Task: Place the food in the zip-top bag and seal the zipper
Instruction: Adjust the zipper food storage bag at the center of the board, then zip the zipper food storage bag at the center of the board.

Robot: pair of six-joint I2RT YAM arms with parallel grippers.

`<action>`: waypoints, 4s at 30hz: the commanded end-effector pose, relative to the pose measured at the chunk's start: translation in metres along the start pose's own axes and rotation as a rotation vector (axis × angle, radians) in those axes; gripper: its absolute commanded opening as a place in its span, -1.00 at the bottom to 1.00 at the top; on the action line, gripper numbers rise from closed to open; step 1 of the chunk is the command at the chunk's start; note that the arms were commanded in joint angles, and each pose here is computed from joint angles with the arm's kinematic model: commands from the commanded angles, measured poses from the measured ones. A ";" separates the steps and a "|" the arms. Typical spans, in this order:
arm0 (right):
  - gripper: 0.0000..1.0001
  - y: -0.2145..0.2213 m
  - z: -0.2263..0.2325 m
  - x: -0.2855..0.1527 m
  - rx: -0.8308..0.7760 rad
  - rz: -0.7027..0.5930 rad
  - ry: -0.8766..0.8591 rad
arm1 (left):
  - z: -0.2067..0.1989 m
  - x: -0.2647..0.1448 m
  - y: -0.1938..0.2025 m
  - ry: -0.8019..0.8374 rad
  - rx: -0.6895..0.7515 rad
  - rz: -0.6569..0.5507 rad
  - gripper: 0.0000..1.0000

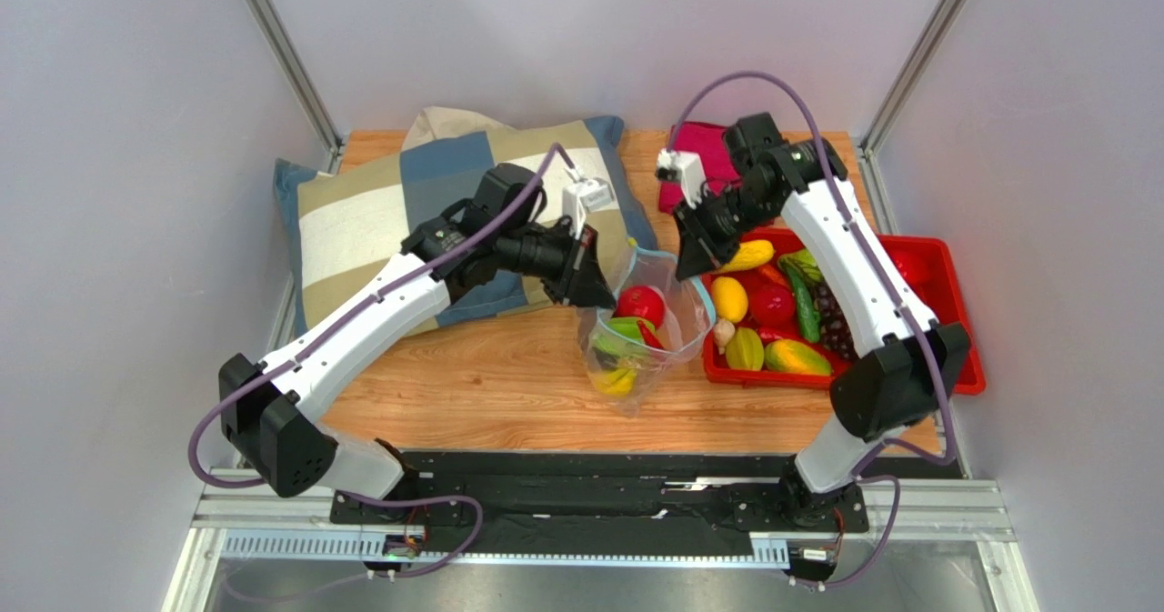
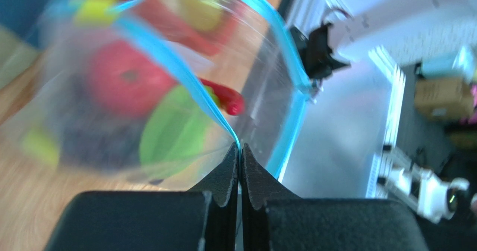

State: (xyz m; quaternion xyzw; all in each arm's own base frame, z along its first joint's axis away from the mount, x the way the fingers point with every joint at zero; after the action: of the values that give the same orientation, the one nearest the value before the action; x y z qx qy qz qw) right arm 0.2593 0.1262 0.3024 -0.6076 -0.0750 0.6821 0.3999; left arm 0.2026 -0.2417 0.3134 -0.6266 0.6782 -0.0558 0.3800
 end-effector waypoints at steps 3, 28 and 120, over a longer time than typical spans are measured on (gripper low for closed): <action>-1.00 -0.026 0.004 -0.001 -0.107 -0.030 -0.164 | -0.027 0.007 0.011 0.152 0.296 -0.009 -0.69; -1.00 -0.067 -0.010 0.045 -0.617 -0.136 -0.186 | 0.083 -0.071 -0.020 -0.027 0.694 -0.322 0.49; -1.00 -0.105 0.030 0.069 -0.906 -0.261 0.066 | 0.064 -0.057 -0.001 0.097 0.586 -0.373 0.04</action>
State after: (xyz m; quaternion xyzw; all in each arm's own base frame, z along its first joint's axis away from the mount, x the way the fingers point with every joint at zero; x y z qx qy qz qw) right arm 0.2856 0.2580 0.2956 -0.7202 -0.3960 0.5430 0.1720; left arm 0.2370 -0.1669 0.2821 -0.5949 0.5715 -0.3005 0.4787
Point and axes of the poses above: each gripper's point midway between its finger pads, its own x axis out along the fingers, its own z axis along the line the jaws close on, y = z × x, the point moved 9 cm from there along -x, back along the fingers, and after that the axes turned 11 degrees about -x, right-handed, at the moved point
